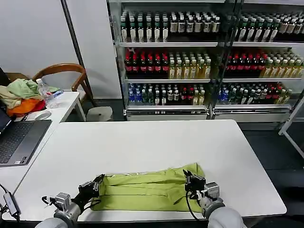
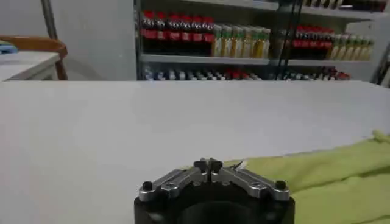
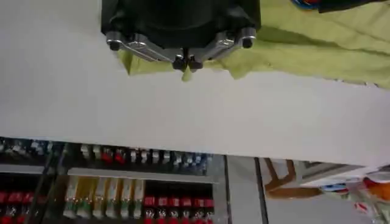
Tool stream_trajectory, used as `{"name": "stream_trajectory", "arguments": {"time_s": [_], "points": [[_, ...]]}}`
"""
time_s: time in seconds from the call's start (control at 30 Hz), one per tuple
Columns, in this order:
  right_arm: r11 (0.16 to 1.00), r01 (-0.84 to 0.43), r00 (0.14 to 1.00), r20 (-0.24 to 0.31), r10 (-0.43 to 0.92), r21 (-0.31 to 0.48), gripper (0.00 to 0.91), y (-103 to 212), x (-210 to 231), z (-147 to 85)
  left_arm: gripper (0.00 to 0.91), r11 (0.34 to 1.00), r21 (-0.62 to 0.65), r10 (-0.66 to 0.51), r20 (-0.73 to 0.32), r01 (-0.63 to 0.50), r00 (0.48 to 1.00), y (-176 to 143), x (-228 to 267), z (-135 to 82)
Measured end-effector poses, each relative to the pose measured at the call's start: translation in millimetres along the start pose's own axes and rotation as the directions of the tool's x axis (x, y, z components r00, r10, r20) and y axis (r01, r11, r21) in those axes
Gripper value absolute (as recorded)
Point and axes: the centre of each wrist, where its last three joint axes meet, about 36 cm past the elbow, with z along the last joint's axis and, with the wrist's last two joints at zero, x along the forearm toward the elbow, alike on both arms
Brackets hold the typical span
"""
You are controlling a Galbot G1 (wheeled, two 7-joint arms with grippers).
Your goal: Fold and organize the clothes.
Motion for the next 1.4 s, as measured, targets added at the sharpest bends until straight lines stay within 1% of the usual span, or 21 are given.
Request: {"name": "stream_trajectory", "arguments": {"time_s": [0.23, 0.27, 0.3, 0.33, 0.37, 0.47, 0.6, 0.77, 0.93, 1.17, 1.33, 1.37, 1.4], "points": [[1.000, 0.003, 1.000, -0.010, -0.003, 0.006, 0.000, 2.7, 4.2, 4.4, 0.050, 1.000, -0.003, -0.006, -0.012, 0.006, 1.000, 0.8, 1.6, 1.7], [1.000, 0.002, 1.000, -0.012, -0.002, 0.008, 0.000, 3.2, 4.4, 5.2, 0.141, 1.000, -0.002, -0.006, -0.014, 0.006, 1.000, 0.0, 1.5, 2.6], [1.000, 0.000, 1.000, -0.014, 0.000, 0.009, 0.242, 3.8, 4.7, 6.1, 0.907, 1.000, -0.003, -0.006, -0.016, 0.006, 1.000, -0.7, 1.5, 3.5], [1.000, 0.000, 1.000, -0.018, 0.001, 0.010, 0.887, 4.4, 4.8, 7.3, 0.907, 1.000, -0.005, -0.007, -0.018, 0.007, 1.000, -1.6, 1.4, 4.2], [1.000, -0.002, 1.000, -0.023, 0.002, 0.010, 0.907, 4.7, 4.9, 8.9, 0.907, 1.000, -0.008, -0.007, -0.019, 0.007, 1.000, -2.5, 1.3, 4.8], [1.000, -0.003, 0.999, -0.036, 0.003, 0.014, 0.907, 4.8, 6.6, 11.7, 0.907, 1.000, -0.015, -0.009, -0.018, 0.009, 1.000, -4.2, 1.5, 5.5], [1.000, -0.006, 0.999, -0.035, 0.007, 0.018, 0.907, 2.9, 10.4, 10.6, 0.907, 1.000, -0.019, -0.017, -0.006, 0.017, 1.000, -6.2, 2.9, 3.1], [0.999, -0.009, 1.000, -0.018, 0.009, 0.031, 0.907, -0.8, 19.4, 5.2, 0.907, 0.999, -0.021, -0.042, 0.016, 0.042, 0.999, -8.1, 6.7, -3.2], [0.999, -0.017, 1.000, 0.012, 0.017, 0.035, 0.907, -3.3, 30.0, -2.2, 0.907, 0.997, 0.026, -0.079, 0.033, 0.078, 0.996, -22.3, 11.1, -6.2], [0.999, -0.026, 0.999, 0.037, 0.025, 0.040, 0.907, -2.5, 37.8, -7.0, 0.907, 0.981, 0.091, -0.171, 0.007, 0.169, 0.985, -51.8, 10.3, 6.9], [0.998, -0.035, 0.998, 0.051, 0.033, 0.051, 0.907, -3.0, 39.8, -9.5, 0.897, 0.969, 0.126, -0.211, -0.014, 0.211, 0.977, -65.6, 8.9, 13.6], [0.998, -0.036, 0.998, 0.053, 0.034, 0.052, 0.907, -3.2, 39.9, -9.8, 0.232, 0.967, 0.133, -0.218, -0.016, 0.219, 0.976, -66.9, 8.4, 13.6], [0.998, -0.038, 0.998, 0.055, 0.035, 0.054, 0.907, -3.4, 40.1, -10.3, 0.050, 0.965, 0.141, -0.223, -0.017, 0.223, 0.975, -68.2, 8.1, 13.2]]}}
